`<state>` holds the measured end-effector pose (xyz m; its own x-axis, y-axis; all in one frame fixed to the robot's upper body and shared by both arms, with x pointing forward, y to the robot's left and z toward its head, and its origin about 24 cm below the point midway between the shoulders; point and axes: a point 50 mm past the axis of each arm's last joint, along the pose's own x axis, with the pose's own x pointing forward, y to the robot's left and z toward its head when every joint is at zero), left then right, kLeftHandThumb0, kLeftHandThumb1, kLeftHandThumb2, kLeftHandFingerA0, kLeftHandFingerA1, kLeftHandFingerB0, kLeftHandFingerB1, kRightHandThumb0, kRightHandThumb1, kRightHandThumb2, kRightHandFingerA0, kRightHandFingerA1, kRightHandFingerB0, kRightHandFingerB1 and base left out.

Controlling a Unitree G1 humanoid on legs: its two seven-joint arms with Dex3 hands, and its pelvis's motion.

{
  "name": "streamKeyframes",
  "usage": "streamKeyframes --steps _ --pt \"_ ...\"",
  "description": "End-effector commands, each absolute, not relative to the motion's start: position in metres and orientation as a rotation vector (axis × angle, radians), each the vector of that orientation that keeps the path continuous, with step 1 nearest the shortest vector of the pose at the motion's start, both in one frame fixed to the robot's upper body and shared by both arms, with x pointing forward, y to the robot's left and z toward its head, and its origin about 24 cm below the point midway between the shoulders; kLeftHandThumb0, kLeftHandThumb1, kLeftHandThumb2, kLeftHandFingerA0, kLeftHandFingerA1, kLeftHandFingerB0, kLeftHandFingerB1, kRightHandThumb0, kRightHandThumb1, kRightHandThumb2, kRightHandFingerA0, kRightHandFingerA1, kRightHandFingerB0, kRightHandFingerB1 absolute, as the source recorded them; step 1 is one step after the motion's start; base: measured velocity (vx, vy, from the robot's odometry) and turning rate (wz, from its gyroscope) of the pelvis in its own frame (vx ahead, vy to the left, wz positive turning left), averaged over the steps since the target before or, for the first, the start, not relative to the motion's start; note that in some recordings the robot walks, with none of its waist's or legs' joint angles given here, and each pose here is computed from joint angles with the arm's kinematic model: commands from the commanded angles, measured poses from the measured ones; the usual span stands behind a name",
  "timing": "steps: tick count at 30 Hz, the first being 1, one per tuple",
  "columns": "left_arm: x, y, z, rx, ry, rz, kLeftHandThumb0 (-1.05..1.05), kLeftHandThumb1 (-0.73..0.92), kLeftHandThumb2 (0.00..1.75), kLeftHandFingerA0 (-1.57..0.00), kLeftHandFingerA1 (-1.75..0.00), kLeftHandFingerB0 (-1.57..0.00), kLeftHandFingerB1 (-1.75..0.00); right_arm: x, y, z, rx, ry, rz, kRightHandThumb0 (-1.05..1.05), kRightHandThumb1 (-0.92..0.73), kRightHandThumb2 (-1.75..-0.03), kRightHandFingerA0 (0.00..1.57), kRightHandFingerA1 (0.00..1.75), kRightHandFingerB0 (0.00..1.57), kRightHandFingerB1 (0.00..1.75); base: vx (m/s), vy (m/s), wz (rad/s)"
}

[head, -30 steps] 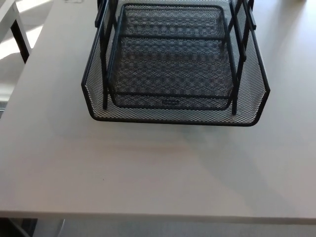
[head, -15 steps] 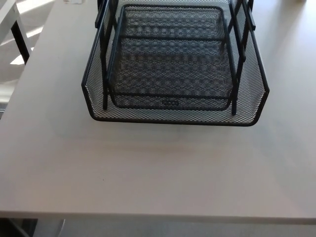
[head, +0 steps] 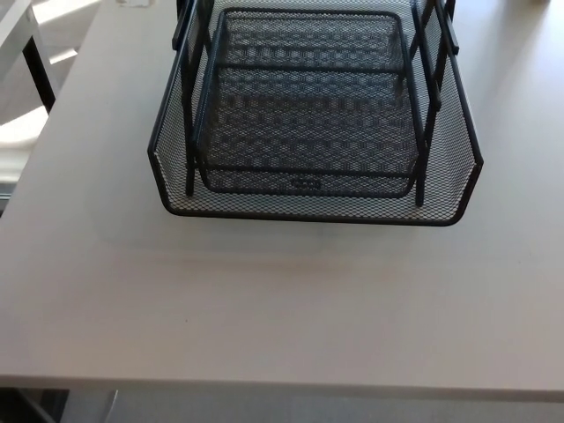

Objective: The robot uses its right hand to grab the drawer kept on the middle of the desk and pull it out towards the robot

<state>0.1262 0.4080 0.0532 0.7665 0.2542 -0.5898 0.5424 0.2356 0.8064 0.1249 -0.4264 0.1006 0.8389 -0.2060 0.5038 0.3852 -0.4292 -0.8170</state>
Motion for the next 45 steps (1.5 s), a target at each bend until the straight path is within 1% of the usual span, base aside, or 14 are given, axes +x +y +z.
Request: streamKeyframes --steps 1,6,7,8,14,26,28,31,32,33,34,41,42,45 --pt "0.127 0.414 0.056 1.367 0.736 -0.203 -0.32 0.65 0.6 -0.62 -0.82 -0.62 -0.6 0.09 -0.429 0.041 -1.625 0.022 -0.968 -0.88 -0.76 -0.64 0.1 0.48 0.15 0.4 0.0 0.0 0.0" --pt "0.128 0.414 0.056 1.367 0.736 -0.205 -0.34 0.63 0.58 -0.63 -0.91 -0.64 -0.61 0.09 -0.418 0.009 -1.557 0.194 -0.899 -0.88 -0.73 -0.62 0.19 0.48 0.27 0.34 0.0 0.0 0.0" --pt "0.128 0.413 0.056 1.365 0.738 -0.209 -0.34 0.64 0.58 -0.63 -0.88 -0.63 -0.6 0.092 -0.415 0.003 -1.549 0.221 -0.876 -0.94 -0.6 -0.79 0.14 0.51 0.18 0.42 0.0 0.0 0.0" --pt "0.128 0.412 0.055 1.363 0.742 -0.212 -0.34 0.64 0.58 -0.63 -0.87 -0.63 -0.6 0.094 -0.412 -0.003 -1.549 0.261 -0.842 -0.9 -0.76 -0.63 0.14 0.48 0.21 0.37 0.0 0.0 0.0" --pt "0.129 0.413 0.054 1.367 0.754 -0.214 -0.33 0.67 0.59 -0.61 -0.93 -0.62 -0.66 0.109 -0.391 -0.036 -1.448 0.467 -0.704 -0.88 -0.75 -0.63 0.11 0.5 0.18 0.38 0.0 0.0 0.0" --pt "0.127 0.41 0.049 1.355 0.779 -0.233 -0.3 0.65 0.59 -0.62 -0.8 -0.62 -0.56 0.124 -0.369 -0.068 -1.357 0.816 -0.299 -0.8 -0.77 -0.63 0.15 0.42 0.13 0.36 0.0 0.0 0.0" --pt "0.128 0.411 0.047 1.358 0.797 -0.239 -0.3 0.66 0.59 -0.62 -0.81 -0.63 -0.56 0.126 -0.373 -0.071 -1.171 0.906 -0.328 -0.8 -0.92 -1.26 0.05 0.35 0.19 0.47 0.0 0.0 0.0" --pt "0.127 0.411 0.045 1.356 0.803 -0.242 -0.31 0.66 0.59 -0.62 -0.81 -0.62 -0.57 0.13 -0.375 -0.069 -1.108 0.958 -0.363 -0.79 -0.91 -1.27 0.03 0.26 0.15 0.41 0.0 0.0 0.0" --pt "0.127 0.412 0.044 1.355 0.806 -0.24 -0.3 0.65 0.59 -0.63 -0.8 -0.63 -0.55 0.131 -0.375 -0.068 -1.065 0.953 -0.343 -0.8 -0.92 -0.88 0.0 0.3 0.13 0.34 0.0 0.0 0.0" --pt "0.127 0.412 0.044 1.354 0.805 -0.241 -0.31 0.66 0.59 -0.62 -0.81 -0.62 -0.56 0.131 -0.376 -0.069 -1.026 0.949 -0.344 -0.81 -0.91 -0.86 0.0 0.28 0.13 0.33 0.0 0.0 0.0" --pt "0.125 0.412 0.043 1.345 0.809 -0.241 -0.31 0.66 0.59 -0.62 -0.81 -0.62 -0.57 0.13 -0.378 -0.069 -1.016 0.953 -0.337 -0.84 -0.8 -1.17 0.02 0.25 0.17 0.43 0.0 0.0 0.0" --pt "0.122 0.411 0.042 1.347 0.822 -0.248 -0.32 0.67 0.6 -0.61 -0.85 -0.62 -0.61 0.134 -0.379 -0.07 -1.04 1.023 -0.212 -0.87 -0.84 -1.23 0.04 0.25 0.13 0.37 0.0 0.0 0.0" --pt "0.122 0.411 0.042 1.34 0.814 -0.252 -0.31 0.68 0.6 -0.6 -0.86 -0.62 -0.63 0.134 -0.377 -0.067 -1.284 0.989 -0.07 -0.87 -0.92 -0.94 0.16 0.52 0.07 0.37 0.0 0.0 0.0" --pt "0.122 0.411 0.042 1.34 0.819 -0.256 -0.36 0.69 0.59 -0.58 -0.9 -0.6 -0.67 0.134 -0.377 -0.066 -1.283 0.993 -0.067 -0.87 -0.92 -0.94 0.16 0.52 0.07 0.37 0.0 0.0 0.0"
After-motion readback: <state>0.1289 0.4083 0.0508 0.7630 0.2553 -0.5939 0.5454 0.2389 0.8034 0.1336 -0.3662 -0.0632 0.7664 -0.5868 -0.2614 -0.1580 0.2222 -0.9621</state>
